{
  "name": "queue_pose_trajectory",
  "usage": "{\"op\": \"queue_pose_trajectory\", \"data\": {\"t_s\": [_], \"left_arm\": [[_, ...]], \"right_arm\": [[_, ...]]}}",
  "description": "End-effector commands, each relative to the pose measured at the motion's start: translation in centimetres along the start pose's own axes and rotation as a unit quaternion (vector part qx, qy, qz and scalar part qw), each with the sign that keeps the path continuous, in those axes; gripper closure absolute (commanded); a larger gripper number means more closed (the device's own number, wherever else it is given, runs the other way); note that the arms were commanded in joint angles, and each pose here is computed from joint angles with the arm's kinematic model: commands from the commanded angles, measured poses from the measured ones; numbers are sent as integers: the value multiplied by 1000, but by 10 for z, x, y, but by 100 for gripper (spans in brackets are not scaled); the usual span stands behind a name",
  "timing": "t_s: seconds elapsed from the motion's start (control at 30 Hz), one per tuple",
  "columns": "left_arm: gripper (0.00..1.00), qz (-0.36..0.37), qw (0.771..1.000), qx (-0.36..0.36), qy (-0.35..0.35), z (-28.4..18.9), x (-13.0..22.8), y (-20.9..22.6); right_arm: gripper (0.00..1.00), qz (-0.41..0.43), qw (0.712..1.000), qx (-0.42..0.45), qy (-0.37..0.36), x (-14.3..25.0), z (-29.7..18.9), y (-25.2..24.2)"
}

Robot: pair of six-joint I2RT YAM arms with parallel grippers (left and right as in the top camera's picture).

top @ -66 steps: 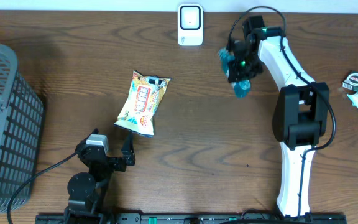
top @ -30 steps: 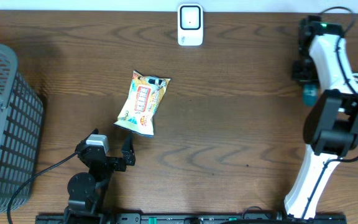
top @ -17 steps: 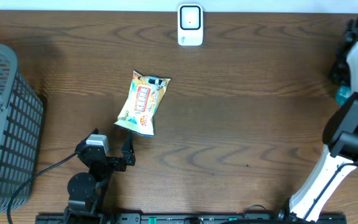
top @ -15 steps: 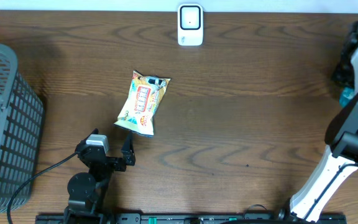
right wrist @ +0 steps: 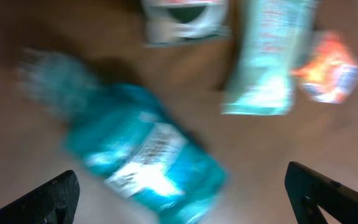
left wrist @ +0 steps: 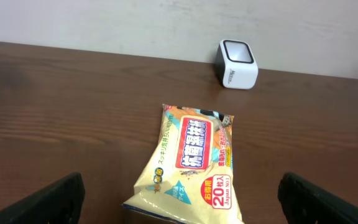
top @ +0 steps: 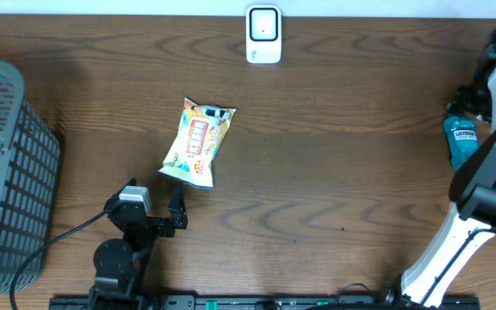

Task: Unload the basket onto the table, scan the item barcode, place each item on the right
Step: 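Carry the Listerine bottle to the right edge and release it, then reach the right gripper to the yellow wipes pack and grasp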

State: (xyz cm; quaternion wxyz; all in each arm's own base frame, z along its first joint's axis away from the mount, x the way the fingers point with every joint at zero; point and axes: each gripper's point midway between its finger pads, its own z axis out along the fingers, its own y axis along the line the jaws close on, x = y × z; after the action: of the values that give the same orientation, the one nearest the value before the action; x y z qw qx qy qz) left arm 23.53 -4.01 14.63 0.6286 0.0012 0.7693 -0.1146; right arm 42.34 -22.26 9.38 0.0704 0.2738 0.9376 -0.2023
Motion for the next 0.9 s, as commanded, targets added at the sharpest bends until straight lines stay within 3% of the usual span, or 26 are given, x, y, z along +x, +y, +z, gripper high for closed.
{"op": "queue_pose_trajectory", "data": {"t_s": [0.0, 0.13, 0.23, 0.43, 0.67, 0.87], "left_arm": [[2, 3, 1000, -2, 19, 2, 13, 2], [2, 4, 1000, -2, 19, 2, 13, 2], [2, 4, 1000, -2, 19, 2, 13, 2], [2, 4, 1000, -2, 19, 2, 13, 2], [2, 3, 1000, -2, 19, 2, 13, 2], [2, 3, 1000, -2, 19, 2, 13, 2]], "right_arm": [[1, 24, 979, -204, -14, 4, -72, 81], [1, -9, 912, -404, 67, 48, -132, 178], [1, -28, 868, -476, 140, 94, -178, 239], [1, -128, 870, -458, 129, 171, -219, 316], [1, -249, 881, -403, 17, 256, -240, 394], [1, -289, 860, -418, -35, 309, -234, 462]]}}
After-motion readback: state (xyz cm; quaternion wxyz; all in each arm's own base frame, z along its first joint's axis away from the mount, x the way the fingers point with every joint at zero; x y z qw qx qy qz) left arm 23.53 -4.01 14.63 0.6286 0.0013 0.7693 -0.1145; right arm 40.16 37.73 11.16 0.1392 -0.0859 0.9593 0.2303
